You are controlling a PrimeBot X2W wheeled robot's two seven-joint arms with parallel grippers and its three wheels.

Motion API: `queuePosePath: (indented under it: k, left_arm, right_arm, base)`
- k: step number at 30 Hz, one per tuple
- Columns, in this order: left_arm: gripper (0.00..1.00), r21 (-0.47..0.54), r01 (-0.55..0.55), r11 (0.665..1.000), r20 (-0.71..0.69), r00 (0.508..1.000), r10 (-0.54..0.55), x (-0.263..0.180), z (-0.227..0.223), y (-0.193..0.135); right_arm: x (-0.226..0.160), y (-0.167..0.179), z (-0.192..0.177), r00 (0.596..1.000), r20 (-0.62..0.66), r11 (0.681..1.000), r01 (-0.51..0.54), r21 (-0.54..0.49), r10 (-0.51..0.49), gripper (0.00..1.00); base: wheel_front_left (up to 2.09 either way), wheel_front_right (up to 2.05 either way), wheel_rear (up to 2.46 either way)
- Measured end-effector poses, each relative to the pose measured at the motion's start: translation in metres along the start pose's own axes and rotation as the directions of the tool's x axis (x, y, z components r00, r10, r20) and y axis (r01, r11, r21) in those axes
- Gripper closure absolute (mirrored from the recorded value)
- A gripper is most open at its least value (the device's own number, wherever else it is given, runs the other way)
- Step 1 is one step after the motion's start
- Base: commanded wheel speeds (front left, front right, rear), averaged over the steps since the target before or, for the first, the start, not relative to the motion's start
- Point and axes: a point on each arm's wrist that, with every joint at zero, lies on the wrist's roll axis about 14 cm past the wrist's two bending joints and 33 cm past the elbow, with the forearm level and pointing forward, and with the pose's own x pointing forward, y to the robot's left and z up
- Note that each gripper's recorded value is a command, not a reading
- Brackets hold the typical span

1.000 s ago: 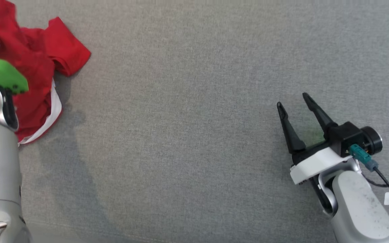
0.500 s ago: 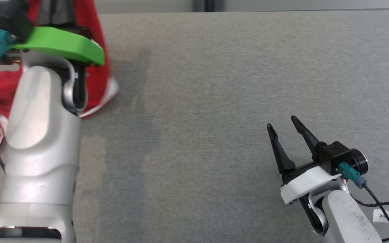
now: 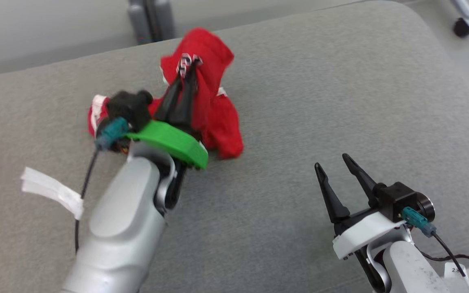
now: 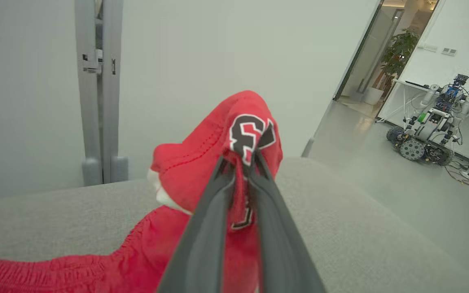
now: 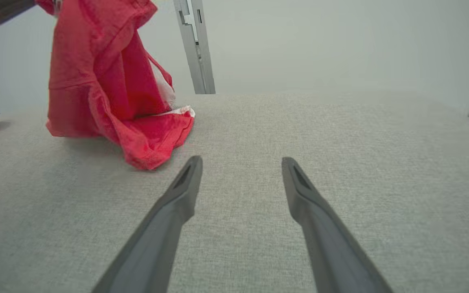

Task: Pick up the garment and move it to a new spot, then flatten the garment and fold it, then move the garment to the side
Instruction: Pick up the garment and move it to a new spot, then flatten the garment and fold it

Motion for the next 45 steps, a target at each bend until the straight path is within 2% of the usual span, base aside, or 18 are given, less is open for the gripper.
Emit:
queuePosePath:
  k: [3,7,10,13,19,23,25,32,40,45]
  left_arm:
    - [0.00,-0.012,0.018,1.000,-0.065,0.998,-0.019,-0.004,-0.027,-0.016]
    - [0.00,-0.023,-0.003,1.000,-0.119,0.993,0.000,-0.018,-0.051,-0.021]
    - [0.00,0.006,-0.047,0.999,-0.126,0.991,0.048,-0.031,-0.055,-0.012]
    - [0.00,0.038,-0.151,0.988,-0.126,0.980,0.155,-0.052,-0.056,0.014]
    - [0.00,0.120,-0.282,0.952,-0.100,0.951,0.294,-0.100,-0.048,0.048]
    - [0.00,0.164,-0.378,0.911,-0.077,0.916,0.394,-0.139,-0.040,0.070]
    - [0.00,0.155,-0.445,0.882,-0.064,0.886,0.459,-0.163,-0.037,0.081]
    - [0.00,0.139,-0.566,0.813,-0.068,0.813,0.578,-0.220,-0.040,0.097]
    - [0.00,0.117,-0.602,0.790,-0.083,0.787,0.611,-0.236,-0.046,0.099]
    - [0.00,0.104,-0.606,0.789,-0.090,0.784,0.614,-0.233,-0.048,0.100]
  right_arm:
    - [-0.012,-0.014,0.002,0.999,0.000,0.999,0.045,-0.003,-0.045,0.00]
    - [-0.024,-0.027,0.005,0.996,0.005,0.996,0.093,-0.006,-0.093,0.00]
    - [-0.027,-0.031,0.006,0.994,0.009,0.994,0.106,-0.004,-0.106,0.00]
    - [-0.025,-0.026,0.006,0.996,0.012,0.996,0.091,-0.007,-0.090,0.00]
    - [-0.027,-0.020,0.008,0.997,0.021,0.997,0.075,0.003,-0.076,0.00]
    - [-0.033,-0.012,0.004,0.998,0.010,0.998,0.059,0.011,-0.059,0.00]
    - [-0.038,-0.008,0.001,0.999,0.004,0.999,0.050,0.015,-0.050,0.00]
    - [-0.044,-0.006,-0.009,0.998,-0.026,0.998,0.050,0.029,-0.049,0.00]
    - [-0.039,-0.002,-0.019,0.998,-0.056,0.999,0.035,0.023,-0.033,0.00]
    - [-0.016,-0.003,-0.014,0.999,-0.046,1.000,0.023,-0.010,-0.023,0.00]
  base:
    - [0.00,0.00,0.00]
    - [0.00,0.00,0.00]
    - [0.00,0.00,0.00]
    - [0.00,0.00,0.00]
    - [0.00,0.00,0.00]
    - [0.00,0.00,0.00]
    - [0.00,0.00,0.00]
    - [0.00,0.00,0.00]
    - [0.00,0.00,0.00]
    - [0.00,0.00,0.00]
